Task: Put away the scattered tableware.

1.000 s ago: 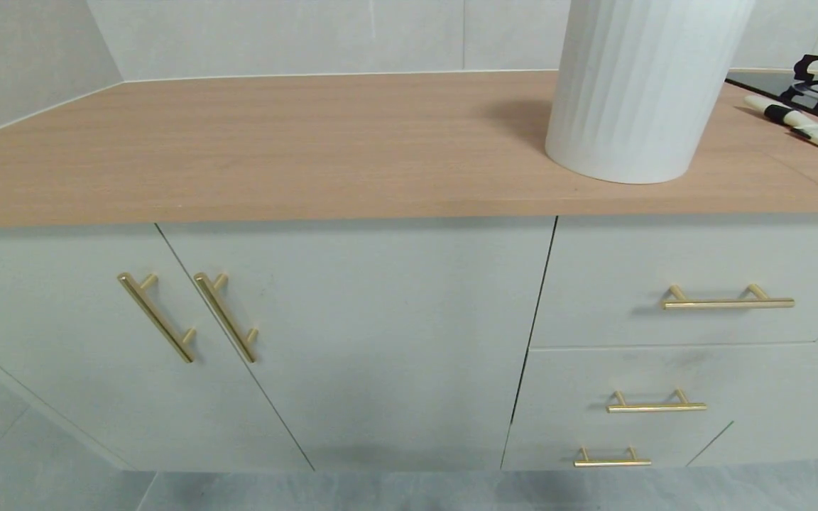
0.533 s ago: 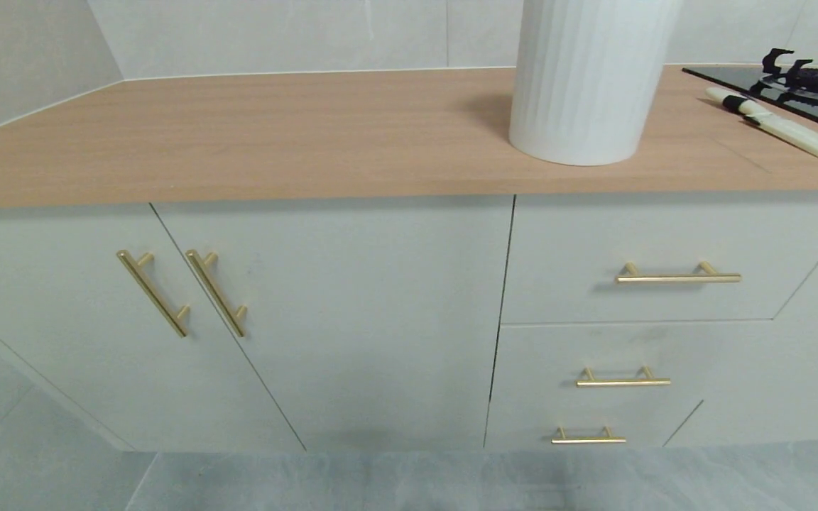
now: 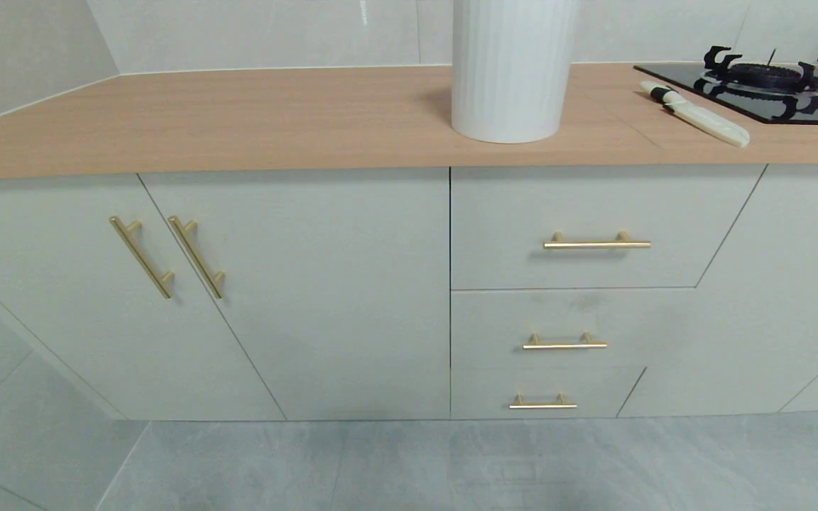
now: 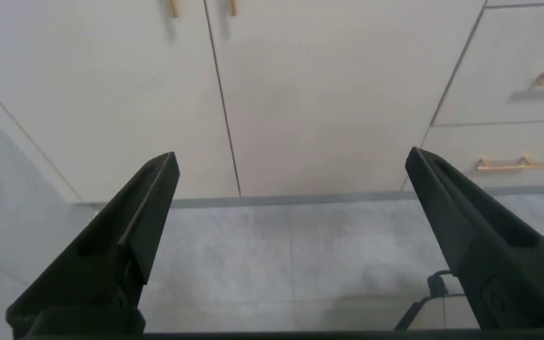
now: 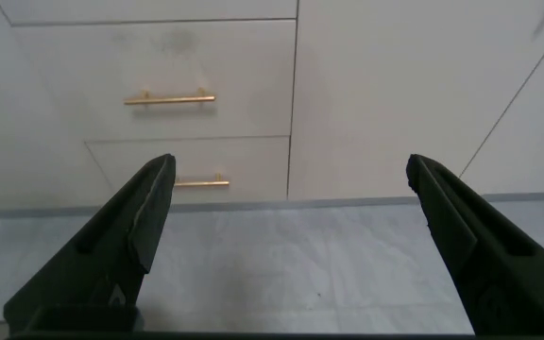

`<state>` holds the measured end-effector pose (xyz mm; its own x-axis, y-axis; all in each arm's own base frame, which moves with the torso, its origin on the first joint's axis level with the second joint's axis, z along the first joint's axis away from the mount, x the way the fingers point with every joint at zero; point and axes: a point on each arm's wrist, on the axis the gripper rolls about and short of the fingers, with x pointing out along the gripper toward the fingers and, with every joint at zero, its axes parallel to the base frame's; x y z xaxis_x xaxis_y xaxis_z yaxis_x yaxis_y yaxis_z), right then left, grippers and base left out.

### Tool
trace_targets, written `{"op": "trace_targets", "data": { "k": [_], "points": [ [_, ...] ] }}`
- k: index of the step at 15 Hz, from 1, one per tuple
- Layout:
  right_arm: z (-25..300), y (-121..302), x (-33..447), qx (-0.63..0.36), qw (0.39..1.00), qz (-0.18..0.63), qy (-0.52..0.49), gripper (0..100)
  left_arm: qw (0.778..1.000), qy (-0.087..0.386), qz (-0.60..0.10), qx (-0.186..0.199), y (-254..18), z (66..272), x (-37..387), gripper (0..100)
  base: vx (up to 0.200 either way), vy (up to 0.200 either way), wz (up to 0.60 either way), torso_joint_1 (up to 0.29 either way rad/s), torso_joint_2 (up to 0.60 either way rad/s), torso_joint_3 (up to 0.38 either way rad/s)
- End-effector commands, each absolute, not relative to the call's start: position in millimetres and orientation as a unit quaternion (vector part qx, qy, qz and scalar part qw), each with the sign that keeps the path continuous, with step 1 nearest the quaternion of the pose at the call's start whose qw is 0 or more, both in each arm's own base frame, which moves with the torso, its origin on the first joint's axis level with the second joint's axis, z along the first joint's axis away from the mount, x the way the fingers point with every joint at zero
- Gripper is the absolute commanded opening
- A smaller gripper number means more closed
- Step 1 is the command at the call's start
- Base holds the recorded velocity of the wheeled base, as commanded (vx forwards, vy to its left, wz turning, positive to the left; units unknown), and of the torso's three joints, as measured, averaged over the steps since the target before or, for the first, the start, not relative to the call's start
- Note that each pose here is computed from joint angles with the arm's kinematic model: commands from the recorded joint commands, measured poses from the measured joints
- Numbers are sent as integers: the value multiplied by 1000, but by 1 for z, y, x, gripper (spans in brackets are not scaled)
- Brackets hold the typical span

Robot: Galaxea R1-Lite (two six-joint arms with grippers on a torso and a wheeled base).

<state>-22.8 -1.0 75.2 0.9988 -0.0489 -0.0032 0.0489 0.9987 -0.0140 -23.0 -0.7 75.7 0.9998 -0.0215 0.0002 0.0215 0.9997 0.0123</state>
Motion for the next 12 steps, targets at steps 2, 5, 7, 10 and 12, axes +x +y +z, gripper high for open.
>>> {"op": "trace_targets", "data": {
  "k": [2,5,7,10,12],
  "points": [
    [75,-1,-23,-7,1000,-25,2,100,1000,0,-10,6,-1,76,-23,100,200,0,0,2,0,2],
    [75,-1,-23,-7,1000,-24,2,100,1000,0,-10,6,-1,76,-23,100,200,0,0,6,2,4],
    [75,-1,-23,-7,1000,-25,2,100,1000,0,-10,6,-1,76,-23,100,200,0,0,5,5,-2],
    [75,-1,-23,-7,1000,-24,2,100,1000,0,-10,6,-1,76,-23,100,200,0,0,-1,1,1],
    [75,-1,-23,-7,1000,-25,2,100,1000,0,-10,6,-1,76,-23,100,200,0,0,5,10,7]
  ]
}}
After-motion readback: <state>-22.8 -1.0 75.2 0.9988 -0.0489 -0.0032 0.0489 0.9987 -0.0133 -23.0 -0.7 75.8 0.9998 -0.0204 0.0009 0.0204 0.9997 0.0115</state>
